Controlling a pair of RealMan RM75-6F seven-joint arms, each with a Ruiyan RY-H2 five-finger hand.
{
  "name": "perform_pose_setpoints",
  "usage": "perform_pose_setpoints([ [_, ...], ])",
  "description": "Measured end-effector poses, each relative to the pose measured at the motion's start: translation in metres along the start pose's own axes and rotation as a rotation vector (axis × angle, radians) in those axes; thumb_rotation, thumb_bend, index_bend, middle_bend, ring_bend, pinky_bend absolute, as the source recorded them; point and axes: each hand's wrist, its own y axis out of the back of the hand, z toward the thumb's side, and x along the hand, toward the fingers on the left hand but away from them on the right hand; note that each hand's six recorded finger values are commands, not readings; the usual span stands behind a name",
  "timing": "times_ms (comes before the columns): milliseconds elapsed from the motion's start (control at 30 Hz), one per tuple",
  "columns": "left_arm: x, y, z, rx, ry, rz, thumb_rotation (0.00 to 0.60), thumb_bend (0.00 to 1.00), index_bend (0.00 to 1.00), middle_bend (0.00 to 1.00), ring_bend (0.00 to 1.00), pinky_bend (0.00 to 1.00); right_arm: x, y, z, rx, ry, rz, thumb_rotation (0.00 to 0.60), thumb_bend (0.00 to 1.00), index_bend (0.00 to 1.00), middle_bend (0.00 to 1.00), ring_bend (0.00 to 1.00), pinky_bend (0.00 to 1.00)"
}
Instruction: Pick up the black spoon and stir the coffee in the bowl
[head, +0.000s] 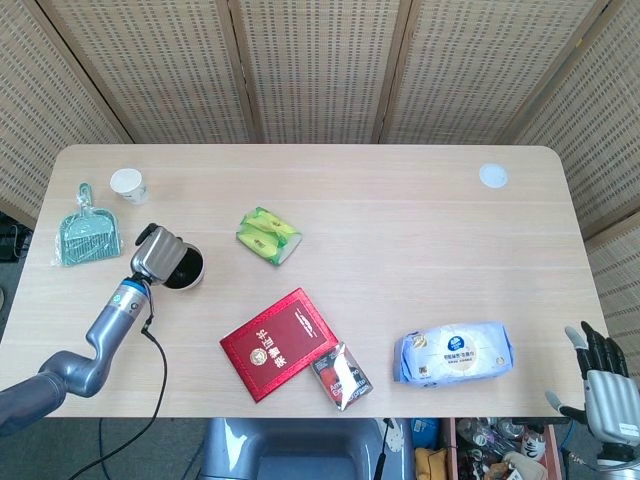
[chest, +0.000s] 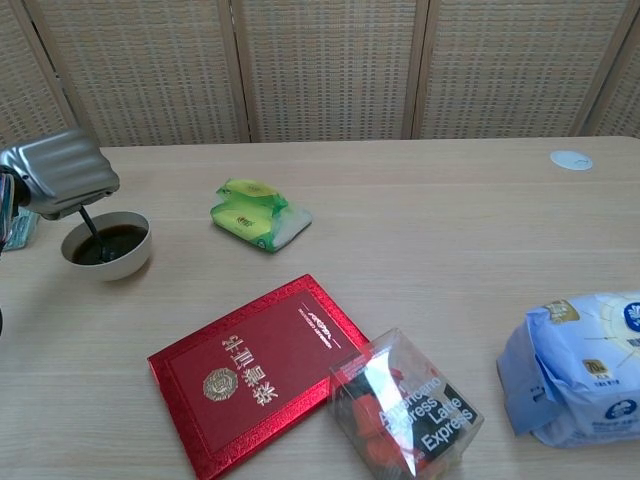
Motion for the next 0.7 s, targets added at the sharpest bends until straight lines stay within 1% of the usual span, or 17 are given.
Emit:
perform_pose_setpoints([
  [200, 0.01, 0.011, 0.004, 0.012, 0.001, 0.009, 0.6, 0.45, 0.67, 0.78, 0.71, 0.74, 0.001, 0.0, -0.002, 0.002, -0.008, -0.002, 0.6, 0.24, 0.0, 0.0, 0.0, 0.0],
  [333, 0.018, 0.013, 0.004, 0.015, 0.016, 0.002, 0.6, 0.44, 0.67, 0.78, 0.71, 0.74, 0.002, 0.001, -0.002, 0.004, -0.012, -0.002, 0.6, 0.24, 0.0, 0.0, 0.0, 0.0],
  [500, 0.023, 0.007, -0.002, 0.022, 0.039, -0.021, 0.6, 0.45, 0.67, 0.78, 0.71, 0.74, 0.002, 0.001, -0.002, 0.006, -0.014, -0.001, 0.6, 0.24, 0.0, 0.0, 0.0, 0.0],
  [700, 0.021, -0.006, -0.005, -0.002, 0.051, -0.06, 0.6, 0.45, 0.67, 0.78, 0.71, 0.74, 0.0, 0.001, -0.001, 0.007, -0.009, 0.0, 0.6, 0.24, 0.0, 0.0, 0.0, 0.0],
])
